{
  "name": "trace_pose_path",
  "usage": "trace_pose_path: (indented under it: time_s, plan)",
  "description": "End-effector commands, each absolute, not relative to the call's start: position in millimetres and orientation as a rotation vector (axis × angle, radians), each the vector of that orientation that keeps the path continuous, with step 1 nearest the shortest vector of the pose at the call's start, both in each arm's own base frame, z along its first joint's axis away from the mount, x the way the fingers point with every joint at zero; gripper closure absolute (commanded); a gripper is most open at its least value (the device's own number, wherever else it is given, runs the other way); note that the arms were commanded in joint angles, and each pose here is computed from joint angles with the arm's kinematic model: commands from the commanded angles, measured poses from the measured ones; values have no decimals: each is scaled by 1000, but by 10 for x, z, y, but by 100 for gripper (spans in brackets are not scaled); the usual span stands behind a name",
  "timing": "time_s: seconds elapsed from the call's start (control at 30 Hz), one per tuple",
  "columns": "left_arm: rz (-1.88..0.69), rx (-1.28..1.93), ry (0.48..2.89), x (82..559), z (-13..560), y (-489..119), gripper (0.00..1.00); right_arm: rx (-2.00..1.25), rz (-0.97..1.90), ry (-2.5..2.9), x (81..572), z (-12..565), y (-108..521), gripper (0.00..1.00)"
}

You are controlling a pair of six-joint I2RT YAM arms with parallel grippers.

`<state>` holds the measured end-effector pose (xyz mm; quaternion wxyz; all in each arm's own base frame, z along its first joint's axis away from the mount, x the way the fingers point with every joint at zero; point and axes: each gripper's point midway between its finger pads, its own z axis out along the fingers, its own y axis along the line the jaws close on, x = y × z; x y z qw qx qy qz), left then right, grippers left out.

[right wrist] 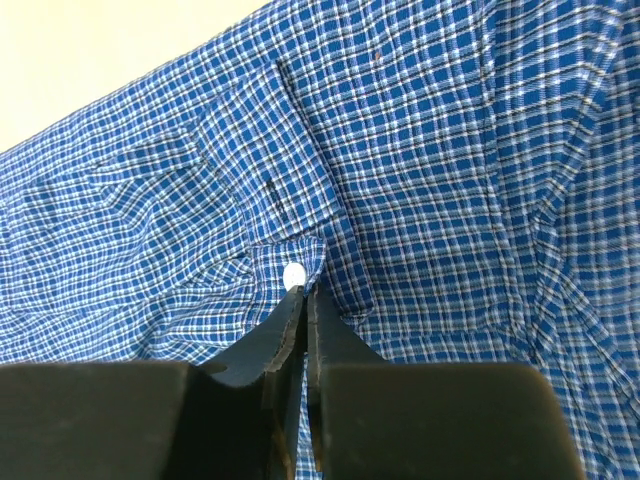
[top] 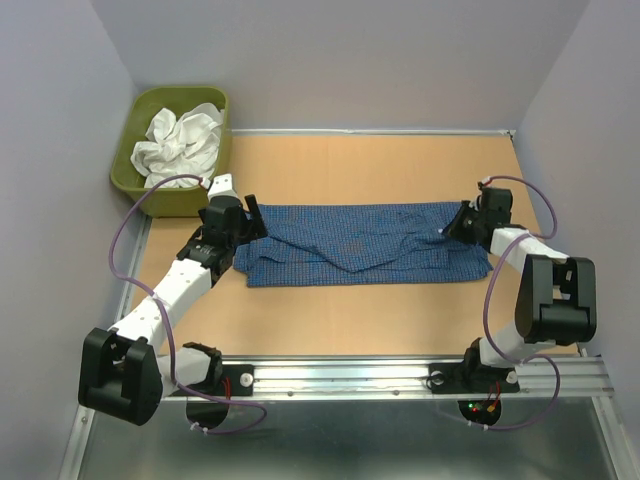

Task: Fold and stack the long sleeve shirts
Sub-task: Fold the shirt

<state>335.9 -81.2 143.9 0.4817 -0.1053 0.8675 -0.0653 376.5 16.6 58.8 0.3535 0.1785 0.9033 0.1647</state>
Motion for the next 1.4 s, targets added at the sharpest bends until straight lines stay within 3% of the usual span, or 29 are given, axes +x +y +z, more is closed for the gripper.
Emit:
trace_pose_path:
  time_s: [0.0,0.2,0.27,0.33,0.37,0.43,0.53,0.57,1.0,1.17,1.37]
  plan:
    - [-147,-259,2040,3435,1641,-779,11,430,374,2250,3834,895,71,94]
    - [-139,-256,2038,3442,1650,-771,11,511,290,2320,3763,932,-46,92]
    - [-136,-249,2041,3441,1641,-771,11,536,266,2350,3706,893,-72,87]
    - [-139,-240,2043,3440,1643,-780,11,559,250,2360,3694,884,-91,78]
    - [-140,-238,2043,3440,1642,-782,11,580,220,2378,3656,852,-127,65]
    - [-143,-226,2045,3433,1644,-791,9,598,191,2376,3643,885,-164,55]
    - [-166,-208,2037,3420,1685,-823,9,519,278,2320,3721,1183,-12,26]
    - [-177,-205,2035,3418,1698,-837,8,474,332,2300,3750,1305,86,23]
    - [-641,-204,2020,3727,1773,-1721,12,-61,1334,2039,3554,2047,2698,20]
    - [-724,-240,2063,3963,1535,-1942,19,-172,1540,1979,3536,2010,3256,20]
    - [-669,-307,2156,4179,1051,-1970,25,-250,1613,2114,3406,1428,3676,20]
